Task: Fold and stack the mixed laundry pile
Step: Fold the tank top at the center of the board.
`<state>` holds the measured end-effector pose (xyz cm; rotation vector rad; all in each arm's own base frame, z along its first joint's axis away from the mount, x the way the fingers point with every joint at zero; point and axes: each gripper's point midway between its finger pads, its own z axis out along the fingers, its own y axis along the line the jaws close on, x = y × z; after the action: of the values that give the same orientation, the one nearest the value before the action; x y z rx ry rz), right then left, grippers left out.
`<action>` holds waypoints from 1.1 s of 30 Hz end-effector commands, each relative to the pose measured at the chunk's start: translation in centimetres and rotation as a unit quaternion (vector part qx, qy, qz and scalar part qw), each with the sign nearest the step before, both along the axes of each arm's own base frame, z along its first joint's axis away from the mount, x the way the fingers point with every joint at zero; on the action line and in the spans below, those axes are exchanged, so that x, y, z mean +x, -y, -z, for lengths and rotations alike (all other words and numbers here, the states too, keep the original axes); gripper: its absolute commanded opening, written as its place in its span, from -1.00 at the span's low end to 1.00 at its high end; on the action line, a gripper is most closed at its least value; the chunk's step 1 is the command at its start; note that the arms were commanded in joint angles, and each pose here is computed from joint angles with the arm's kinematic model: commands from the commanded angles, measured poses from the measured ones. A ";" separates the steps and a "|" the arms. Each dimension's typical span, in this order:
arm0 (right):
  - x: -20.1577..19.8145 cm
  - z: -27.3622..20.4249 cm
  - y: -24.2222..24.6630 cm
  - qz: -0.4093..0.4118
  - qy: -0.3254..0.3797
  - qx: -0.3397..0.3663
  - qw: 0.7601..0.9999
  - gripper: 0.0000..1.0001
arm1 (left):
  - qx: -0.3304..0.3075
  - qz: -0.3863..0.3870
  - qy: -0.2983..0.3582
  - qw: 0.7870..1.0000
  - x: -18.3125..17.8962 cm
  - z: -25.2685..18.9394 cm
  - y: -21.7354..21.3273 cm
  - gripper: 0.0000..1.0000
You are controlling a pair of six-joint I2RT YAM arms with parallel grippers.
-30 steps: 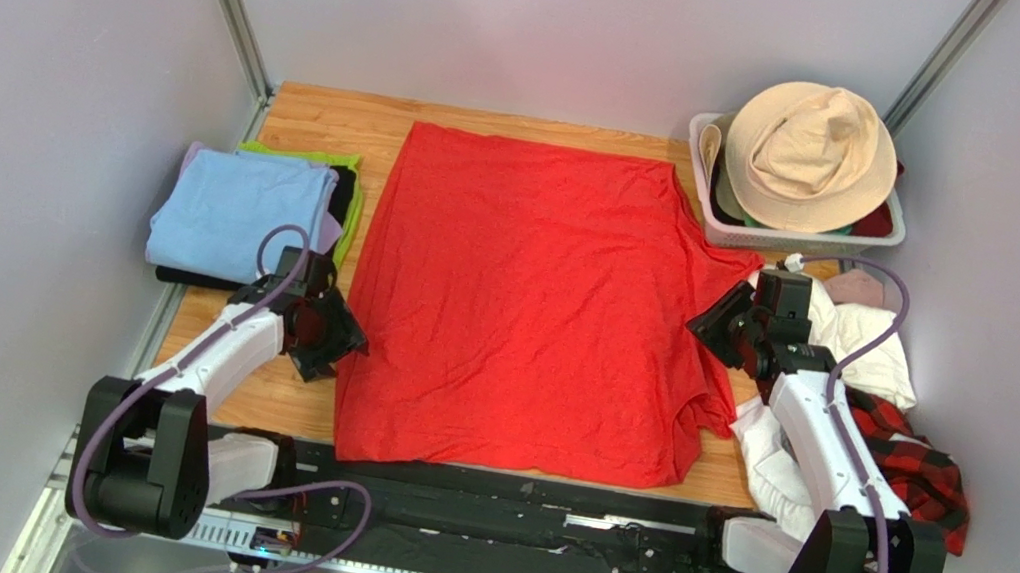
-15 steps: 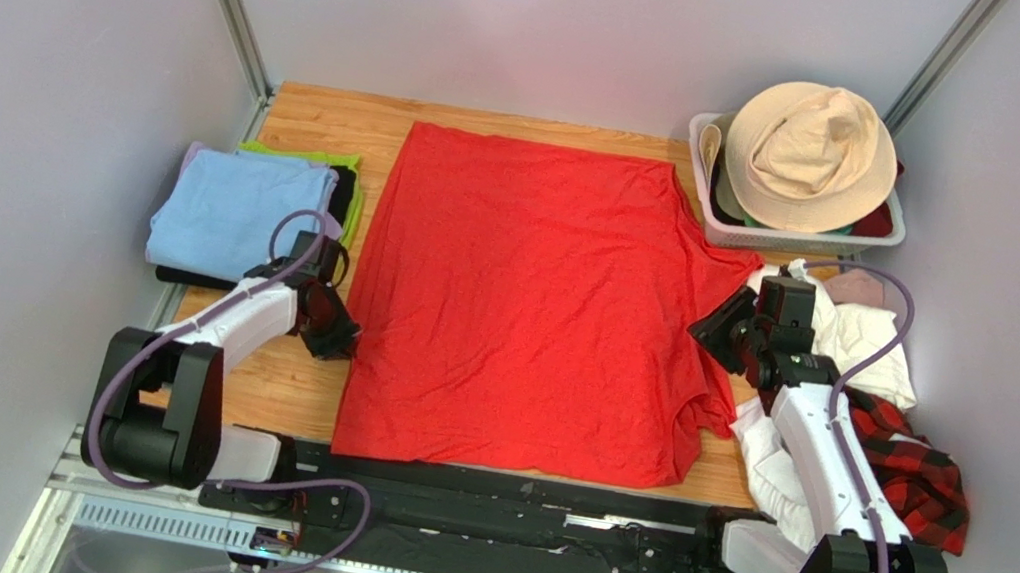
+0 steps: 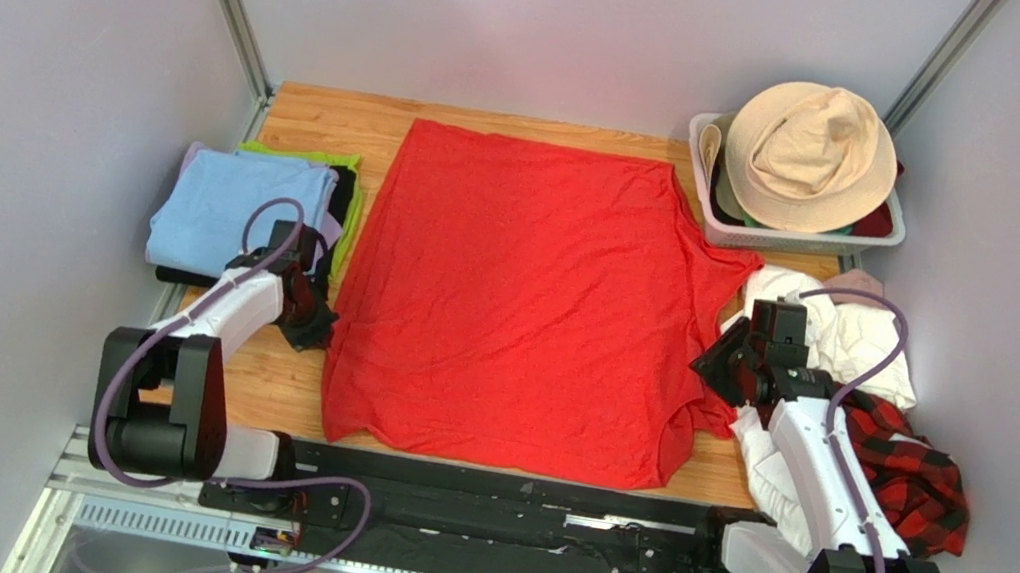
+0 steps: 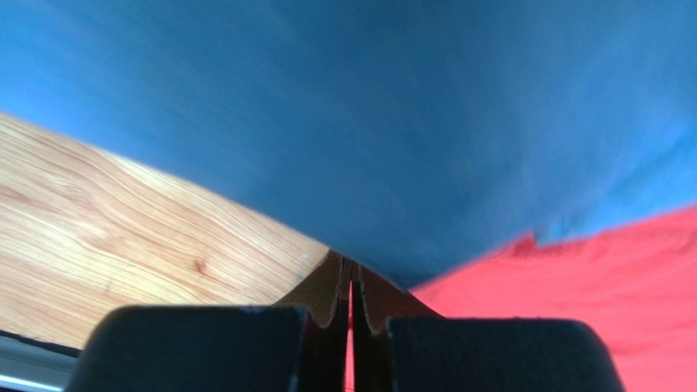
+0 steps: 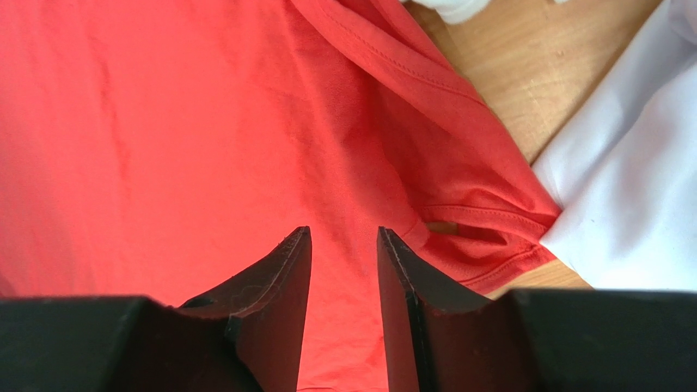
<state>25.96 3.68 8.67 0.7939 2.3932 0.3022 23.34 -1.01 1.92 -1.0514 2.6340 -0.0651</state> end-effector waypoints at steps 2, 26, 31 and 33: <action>-0.9 1.3 0.2 0.005 -0.014 -0.007 1.000 -0.22 | 0.022 -0.010 0.022 0.999 1.8 -1.4 -2.1 -1.00; 2.9 4.3 5.7 0.107 -0.058 -0.085 0.989 -0.28 | -0.023 -0.041 0.077 0.996 -0.5 -4.8 -2.1 0.08; 2.7 0.5 4.9 0.074 -0.021 -0.088 0.993 -0.09 | -0.044 -0.039 0.063 0.996 -1.3 -5.7 -1.2 0.05; 1.8 -0.8 2.4 0.024 -0.008 -0.068 0.997 -0.08 | -0.062 -0.032 0.076 0.995 -1.3 -6.3 -0.5 0.04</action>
<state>27.74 -1.10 5.32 0.9547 2.4070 0.0070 21.73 0.74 5.90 -1.1271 2.5202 -0.1689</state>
